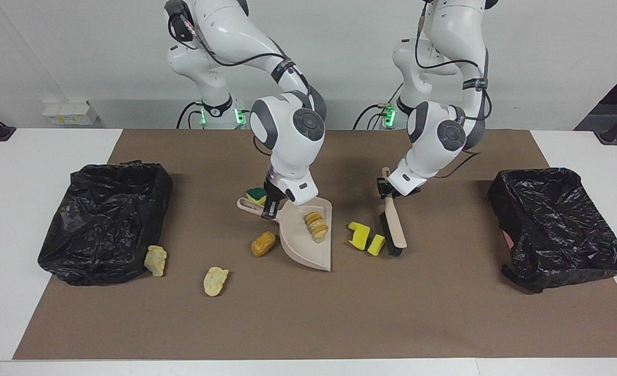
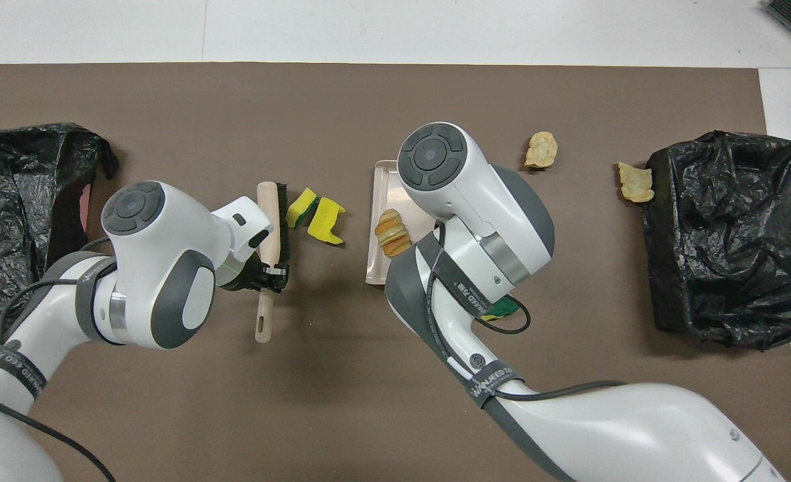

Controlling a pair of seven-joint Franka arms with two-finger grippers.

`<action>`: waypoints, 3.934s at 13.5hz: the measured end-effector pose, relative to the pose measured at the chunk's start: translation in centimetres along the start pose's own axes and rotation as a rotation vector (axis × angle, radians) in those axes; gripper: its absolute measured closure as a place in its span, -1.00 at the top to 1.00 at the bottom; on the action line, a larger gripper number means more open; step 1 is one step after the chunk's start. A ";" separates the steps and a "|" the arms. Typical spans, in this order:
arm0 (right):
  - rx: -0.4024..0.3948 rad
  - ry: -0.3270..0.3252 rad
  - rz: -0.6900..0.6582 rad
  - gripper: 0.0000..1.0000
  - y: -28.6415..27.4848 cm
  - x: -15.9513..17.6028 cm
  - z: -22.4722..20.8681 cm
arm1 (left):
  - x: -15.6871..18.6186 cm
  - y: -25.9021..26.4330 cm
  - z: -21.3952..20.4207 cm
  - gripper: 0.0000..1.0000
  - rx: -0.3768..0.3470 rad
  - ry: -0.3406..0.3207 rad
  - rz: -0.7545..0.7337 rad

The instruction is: Sweep and dump trash in bin

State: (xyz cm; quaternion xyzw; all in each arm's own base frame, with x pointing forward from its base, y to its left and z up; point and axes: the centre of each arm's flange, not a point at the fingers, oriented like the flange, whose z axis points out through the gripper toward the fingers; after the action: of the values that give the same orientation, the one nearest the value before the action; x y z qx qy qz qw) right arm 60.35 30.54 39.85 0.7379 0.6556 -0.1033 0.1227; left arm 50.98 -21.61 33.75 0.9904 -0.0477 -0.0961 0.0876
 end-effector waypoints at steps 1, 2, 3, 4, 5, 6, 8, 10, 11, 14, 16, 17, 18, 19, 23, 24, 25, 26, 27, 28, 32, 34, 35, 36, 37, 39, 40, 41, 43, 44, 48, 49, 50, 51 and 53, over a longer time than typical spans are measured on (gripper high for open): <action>0.003 0.014 -0.006 -0.39 -0.3 0.5 0.0 | -0.5 0.9 0.3 -0.47 0.005 -0.014 0.008; 0.003 0.026 -0.012 -0.39 -0.5 1.0 0.1 | -0.9 1.8 0.5 -0.47 0.010 -0.029 0.020; -0.004 0.036 -0.019 -0.39 -0.8 1.6 0.2 | -1.4 2.9 0.6 -0.47 0.014 -0.037 0.029; -0.005 0.046 -0.025 -0.39 -1.0 2.0 0.3 | -1.9 4.0 0.7 -0.47 0.018 -0.038 0.033; 0.004 0.057 -0.025 -0.39 -1.3 2.4 0.3 | -2.5 5.3 0.8 -0.47 0.022 -0.038 0.038; 0.022 0.076 -0.021 -0.39 -1.6 2.6 0.5 | -3.0 6.5 1.0 -0.47 0.026 -0.039 0.050; 0.049 0.123 -0.010 -0.39 -1.9 3.1 1.5 | -3.8 8.3 1.1 -0.47 0.030 -0.038 0.079; 0.044 0.150 -0.004 -0.39 -1.7 3.1 2.2 | -3.8 9.4 0.4 -0.47 0.025 -0.023 0.095; 0.042 0.159 -0.002 -0.39 -1.6 3.0 2.2 | -3.6 9.6 -0.2 -0.47 0.020 -0.011 0.096; 0.035 0.173 0.015 -0.39 -1.0 2.2 1.8 | -3.4 9.0 -2.9 -0.47 0.019 0.030 0.019; 0.025 0.193 0.016 -0.39 -0.6 1.3 0.7 | -3.6 8.5 -4.4 -0.47 0.077 0.050 -0.016; 0.025 0.212 0.013 -0.39 -0.5 0.9 -0.1 | -3.8 8.6 -4.8 -0.47 0.088 0.057 -0.022; 0.023 0.222 0.016 -0.39 -0.4 0.4 -0.6 | -4.1 8.6 -4.9 -0.47 0.097 0.043 -0.025; 0.021 0.228 0.021 -0.39 -0.1 -0.3 -0.9 | -4.5 8.6 -4.7 -0.47 0.108 0.019 -0.036; 0.068 0.278 -0.019 -0.39 3.5 -8.2 -0.7 | -5.7 9.3 -5.2 -0.47 0.130 0.001 -0.149; 0.088 0.273 -0.039 -0.39 4.3 -11.1 -0.8 | -6.2 9.7 -5.3 -0.47 0.131 0.003 -0.156; 0.107 0.268 -0.059 -0.39 4.9 -13.9 -1.0 | -6.9 10.3 -5.1 -0.47 0.134 0.004 -0.169; 0.123 0.265 -0.075 -0.39 5.4 -16.5 -1.0 | -7.9 11.2 -4.6 -0.47 0.138 0.007 -0.175; 0.136 0.263 -0.080 -0.39 5.8 -18.9 -0.8 | -9.0 12.2 -3.7 -0.47 0.139 0.018 -0.161; 0.144 0.264 -0.080 -0.39 6.3 -21.4 -0.4 | -10.1 13.1 -2.6 -0.47 0.136 0.034 -0.141; 0.117 0.215 -0.103 -0.39 7.6 -32.5 0.6 | -13.6 14.3 2.7 -0.47 0.169 0.015 -0.065; 0.103 0.175 -0.132 -0.39 7.6 -38.6 1.3 | -14.0 14.1 3.2 -0.47 0.174 0.010 -0.067; 0.104 0.169 -0.140 -0.39 7.5 -41.4 1.8 | -14.2 14.1 3.1 -0.47 0.174 0.010 -0.066; 0.105 0.162 -0.141 -0.39 7.3 -44.2 2.4 | -14.5 14.0 3.2 -0.47 0.175 0.010 -0.065; 0.101 0.148 -0.140 -0.39 7.1 -46.8 2.9 | -14.8 14.0 3.4 -0.47 0.179 0.006 -0.064; 0.074 0.094 -0.159 -0.39 6.8 -52.0 3.3 | -15.1 13.8 3.8 -0.47 0.169 -0.012 -0.079; 0.067 0.059 -0.165 -0.39 6.6 -54.0 3.5 | -15.2 13.8 3.9 -0.47 0.160 -0.020 -0.088; 0.070 0.009 -0.170 -0.39 6.4 -55.5 3.6 | -15.2 13.8 4.1 -0.47 0.155 -0.026 -0.094; 0.050 -0.131 -0.191 -0.39 6.8 -56.7 3.2 | -15.3 13.7 4.1 -0.47 0.142 -0.035 -0.109; 0.034 -0.196 -0.185 -0.39 7.1 -56.7 2.7 | -15.3 13.7 4.2 -0.47 0.140 -0.039 -0.113; 0.000 -0.411 -0.143 -0.39 8.2 -52.5 0.9 | -15.4 13.2 4.9 -0.47 0.139 -0.040 -0.116; -0.012 -0.461 -0.147 -0.39 8.2 -51.1 0.3 | -15.4 13.1 5.0 -0.47 0.139 -0.040 -0.111; -0.025 -0.514 -0.152 -0.39 8.2 -50.0 -0.2 | -15.4 13.1 5.0 -0.47 0.136 -0.037 -0.106; -0.041 -0.574 -0.162 -0.39 8.2 -49.2 -0.8 | -15.3 13.1 5.0 -0.47 0.134 -0.033 -0.102; -0.071 -0.683 -0.189 -0.39 8.1 -48.1 -2.2 | -15.2 13.2 4.9 -0.37 0.125 -0.019 -0.099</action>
State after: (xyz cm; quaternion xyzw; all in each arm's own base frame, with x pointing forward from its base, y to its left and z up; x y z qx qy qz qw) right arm 62.63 -15.00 57.35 0.5924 0.6452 -0.3321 0.3501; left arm 34.17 -33.67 34.22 0.9941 -0.0055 -0.1066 0.0203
